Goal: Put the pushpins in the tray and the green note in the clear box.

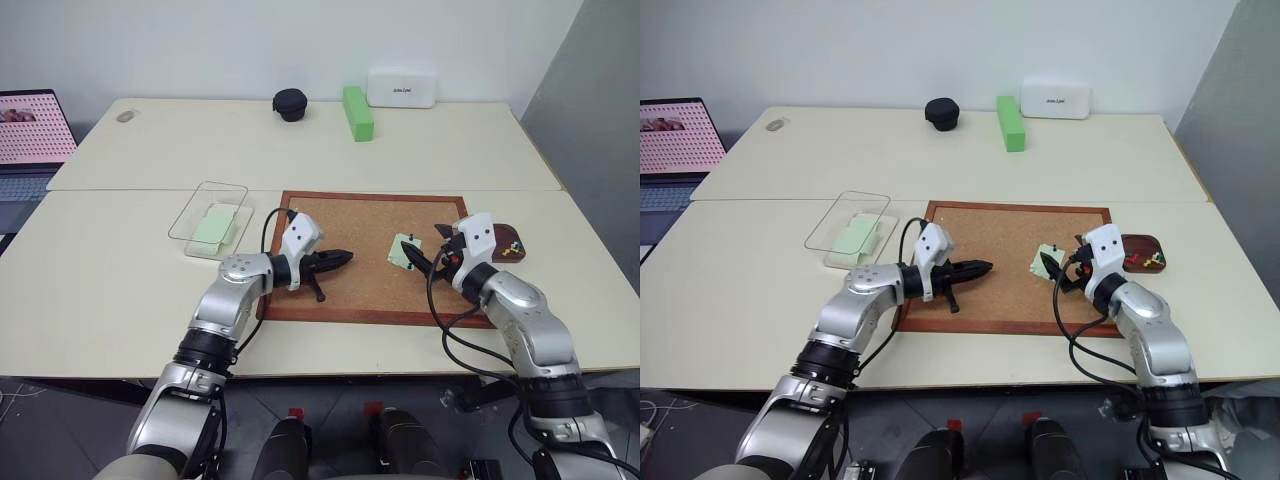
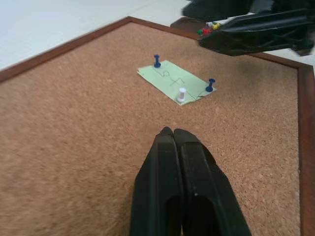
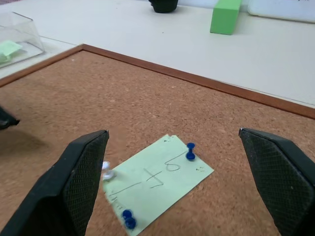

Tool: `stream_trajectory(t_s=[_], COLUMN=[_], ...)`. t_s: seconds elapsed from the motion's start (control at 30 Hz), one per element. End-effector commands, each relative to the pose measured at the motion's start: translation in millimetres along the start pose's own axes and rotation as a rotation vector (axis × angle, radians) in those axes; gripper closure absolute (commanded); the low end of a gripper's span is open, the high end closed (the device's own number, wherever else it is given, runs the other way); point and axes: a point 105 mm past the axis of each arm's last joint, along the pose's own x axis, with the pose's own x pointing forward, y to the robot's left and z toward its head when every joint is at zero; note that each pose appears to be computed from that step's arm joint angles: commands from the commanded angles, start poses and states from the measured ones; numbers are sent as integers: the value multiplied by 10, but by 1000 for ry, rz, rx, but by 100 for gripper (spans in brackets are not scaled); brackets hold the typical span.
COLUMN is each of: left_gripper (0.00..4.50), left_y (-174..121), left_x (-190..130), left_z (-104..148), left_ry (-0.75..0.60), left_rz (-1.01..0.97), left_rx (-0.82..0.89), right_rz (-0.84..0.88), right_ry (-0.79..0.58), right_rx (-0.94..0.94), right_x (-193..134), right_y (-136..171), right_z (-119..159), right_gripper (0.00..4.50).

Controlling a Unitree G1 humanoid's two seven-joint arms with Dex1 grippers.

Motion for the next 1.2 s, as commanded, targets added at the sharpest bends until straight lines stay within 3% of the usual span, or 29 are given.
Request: stream_trajectory(t_s=[0.03, 0.3, 0.47, 0.5, 0.83, 1.2], left_gripper=[448, 448, 448, 450, 450, 450], left_y=[-43, -109, -91, -87, -52, -38], left_x=[118, 180, 166, 169, 178, 146], left_z=[39, -260, -275, -258, -207, -256], left_ry=[6, 124, 129, 123, 101, 116], left_rz=[-31, -46, -32, -27, 0, 4], left_rx=[59, 37, 43, 43, 45, 51], right_rz=[9, 21, 1, 3, 26, -8], right_ry=[-38, -14, 24, 28, 51, 34], right_rx=[-20, 15, 12, 13, -23, -40], right_x=[149, 371, 481, 493, 502, 488], right_y=[-32, -72, -119, -117, -79, -152], right_z=[90, 28, -62, -76, -166, -139], right_gripper=[0, 0, 0, 37, 252, 445])
